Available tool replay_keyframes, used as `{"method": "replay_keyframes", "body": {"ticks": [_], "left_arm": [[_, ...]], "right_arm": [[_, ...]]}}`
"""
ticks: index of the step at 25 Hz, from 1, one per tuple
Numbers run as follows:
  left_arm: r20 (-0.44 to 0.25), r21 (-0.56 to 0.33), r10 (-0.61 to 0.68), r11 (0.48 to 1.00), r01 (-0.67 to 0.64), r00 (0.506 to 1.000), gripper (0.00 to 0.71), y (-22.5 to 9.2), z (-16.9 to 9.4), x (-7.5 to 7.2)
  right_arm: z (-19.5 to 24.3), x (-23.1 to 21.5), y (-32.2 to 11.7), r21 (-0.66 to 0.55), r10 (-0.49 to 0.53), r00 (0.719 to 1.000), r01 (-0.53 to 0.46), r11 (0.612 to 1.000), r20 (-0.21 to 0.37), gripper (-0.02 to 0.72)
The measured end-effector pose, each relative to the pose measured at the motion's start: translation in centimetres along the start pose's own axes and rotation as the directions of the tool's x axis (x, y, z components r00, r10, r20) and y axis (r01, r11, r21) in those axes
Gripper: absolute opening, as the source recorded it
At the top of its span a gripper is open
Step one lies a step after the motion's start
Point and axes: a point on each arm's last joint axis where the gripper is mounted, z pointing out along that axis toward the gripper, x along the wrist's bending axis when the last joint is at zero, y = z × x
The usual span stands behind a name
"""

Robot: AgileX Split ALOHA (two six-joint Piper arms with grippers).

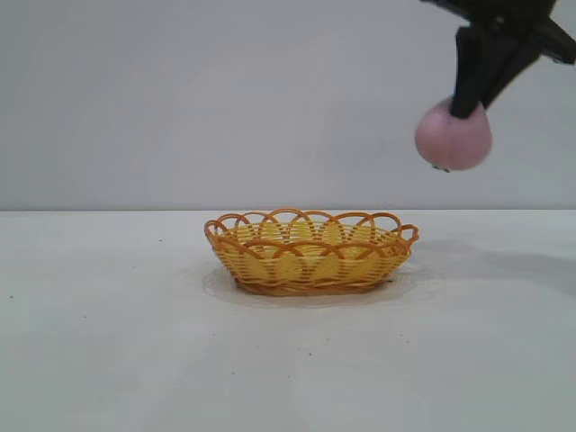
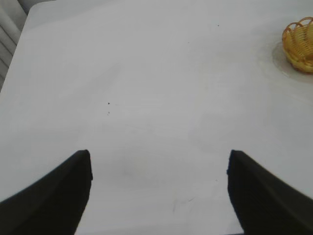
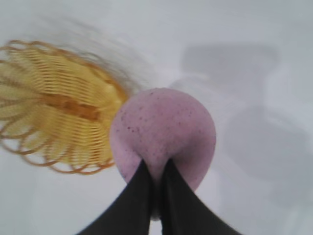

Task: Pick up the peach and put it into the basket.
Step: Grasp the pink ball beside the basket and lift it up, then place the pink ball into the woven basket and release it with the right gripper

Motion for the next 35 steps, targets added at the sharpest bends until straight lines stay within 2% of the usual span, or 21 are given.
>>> {"method": "replay_keyframes", "body": {"ticks": [5,10,15,20,21,25,27,29,30,31,33,34,35], "left_arm": [[0.000,0.000,0.000,1.000,0.000,1.000,0.534,0.0,0.0,0.0],[0.000,0.000,0.000,1.000,0.000,1.000,0.534,0.0,0.0,0.0],[0.000,0.000,0.000,1.000,0.000,1.000,0.534,0.0,0.0,0.0],[0.000,0.000,0.000,1.000,0.000,1.000,0.534,0.0,0.0,0.0],[0.000,0.000,0.000,1.000,0.000,1.000,0.534,0.0,0.0,0.0],[0.000,0.000,0.000,1.000,0.000,1.000,0.534,0.0,0.0,0.0],[0.000,0.000,0.000,1.000,0.000,1.000,0.534,0.0,0.0,0.0],[0.000,0.000,0.000,1.000,0.000,1.000,0.534,0.0,0.0,0.0],[0.000,0.000,0.000,1.000,0.000,1.000,0.534,0.0,0.0,0.0],[0.000,0.000,0.000,1.000,0.000,1.000,0.534,0.0,0.0,0.0],[0.000,0.000,0.000,1.000,0.000,1.000,0.534,0.0,0.0,0.0],[0.000,0.000,0.000,1.000,0.000,1.000,0.534,0.0,0.0,0.0],[0.000,0.000,0.000,1.000,0.000,1.000,0.534,0.0,0.0,0.0]], "right_arm": [[1.9,4.1,0.6,0.014,-0.121,0.992,0.122,0.992,-0.032,0.000],[5.8,6.6,1.2,0.025,-0.189,0.981,0.190,0.981,-0.047,0.000],[9.7,7.6,1.5,0.041,-0.214,0.975,0.217,0.975,-0.052,0.000],[11.1,7.1,1.7,0.036,-0.202,0.978,0.204,0.978,-0.042,0.000],[11.2,7.1,1.7,0.036,-0.202,0.979,0.203,0.978,-0.042,0.057],[11.4,7.0,1.7,0.041,-0.190,0.981,0.191,0.981,-0.042,0.057],[11.5,7.0,1.6,0.048,-0.179,0.983,0.181,0.982,-0.042,0.119],[11.7,6.9,1.5,0.059,-0.178,0.983,0.180,0.982,-0.044,0.113],[11.7,6.9,1.5,0.063,-0.176,0.983,0.179,0.982,-0.046,0.174],[11.7,6.9,1.4,0.068,-0.176,0.983,0.179,0.982,-0.048,0.174],[11.7,6.9,1.3,0.078,-0.180,0.983,0.183,0.980,-0.046,0.241],[11.7,6.8,1.3,0.081,-0.182,0.983,0.185,0.979,-0.041,0.234],[11.7,6.8,1.3,0.084,-0.185,0.982,0.188,0.979,-0.037,0.279]]}}
